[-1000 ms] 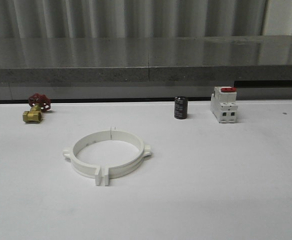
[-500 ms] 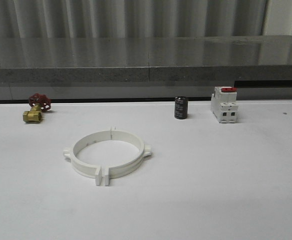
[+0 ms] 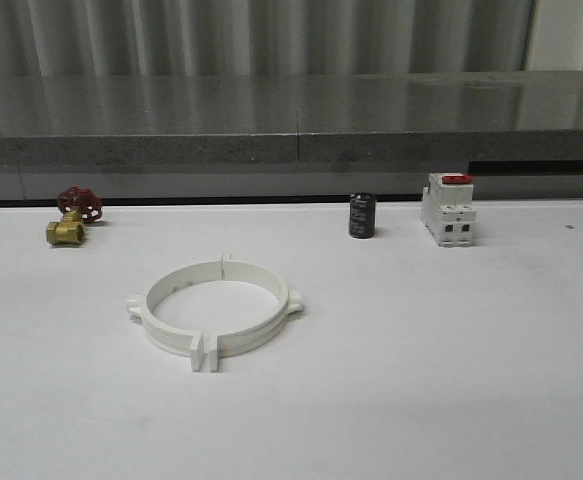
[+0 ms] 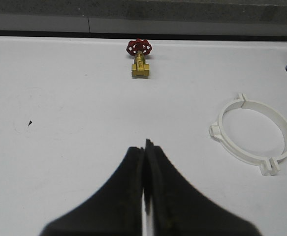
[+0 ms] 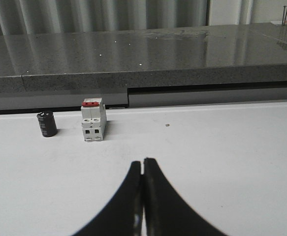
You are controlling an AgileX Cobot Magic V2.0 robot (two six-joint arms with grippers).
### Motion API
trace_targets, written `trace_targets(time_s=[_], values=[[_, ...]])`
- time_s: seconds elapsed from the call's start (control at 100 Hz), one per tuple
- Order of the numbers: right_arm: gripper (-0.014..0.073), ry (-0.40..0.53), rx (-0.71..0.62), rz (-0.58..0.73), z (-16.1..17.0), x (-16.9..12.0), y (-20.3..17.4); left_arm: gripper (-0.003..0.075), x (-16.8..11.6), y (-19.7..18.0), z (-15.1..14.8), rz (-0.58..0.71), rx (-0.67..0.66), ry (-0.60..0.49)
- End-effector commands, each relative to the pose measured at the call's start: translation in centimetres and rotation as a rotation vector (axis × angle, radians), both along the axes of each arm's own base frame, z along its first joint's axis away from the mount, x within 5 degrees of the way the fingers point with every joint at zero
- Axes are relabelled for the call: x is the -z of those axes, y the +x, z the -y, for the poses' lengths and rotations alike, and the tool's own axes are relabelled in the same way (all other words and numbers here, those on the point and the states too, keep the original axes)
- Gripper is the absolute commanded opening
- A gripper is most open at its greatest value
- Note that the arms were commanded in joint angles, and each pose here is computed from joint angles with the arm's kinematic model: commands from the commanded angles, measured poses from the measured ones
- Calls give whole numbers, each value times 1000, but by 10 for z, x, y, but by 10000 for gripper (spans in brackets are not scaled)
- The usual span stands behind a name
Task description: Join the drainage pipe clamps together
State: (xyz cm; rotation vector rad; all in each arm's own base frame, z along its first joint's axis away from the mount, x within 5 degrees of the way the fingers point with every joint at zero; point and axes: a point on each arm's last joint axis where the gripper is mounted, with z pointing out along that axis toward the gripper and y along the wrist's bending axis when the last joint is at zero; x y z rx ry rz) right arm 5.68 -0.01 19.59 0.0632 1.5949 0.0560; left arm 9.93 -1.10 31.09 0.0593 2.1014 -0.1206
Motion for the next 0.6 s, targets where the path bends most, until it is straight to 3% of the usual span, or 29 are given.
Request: trace_targets(time_s=[0.0,0.59], values=[[-67,0,8,121,1,-14,-3,-21,-14,3,0,91,-7,-20],[-67,0,8,121,1,-14,-3,-21,-10,6,-3,144,-20,22]])
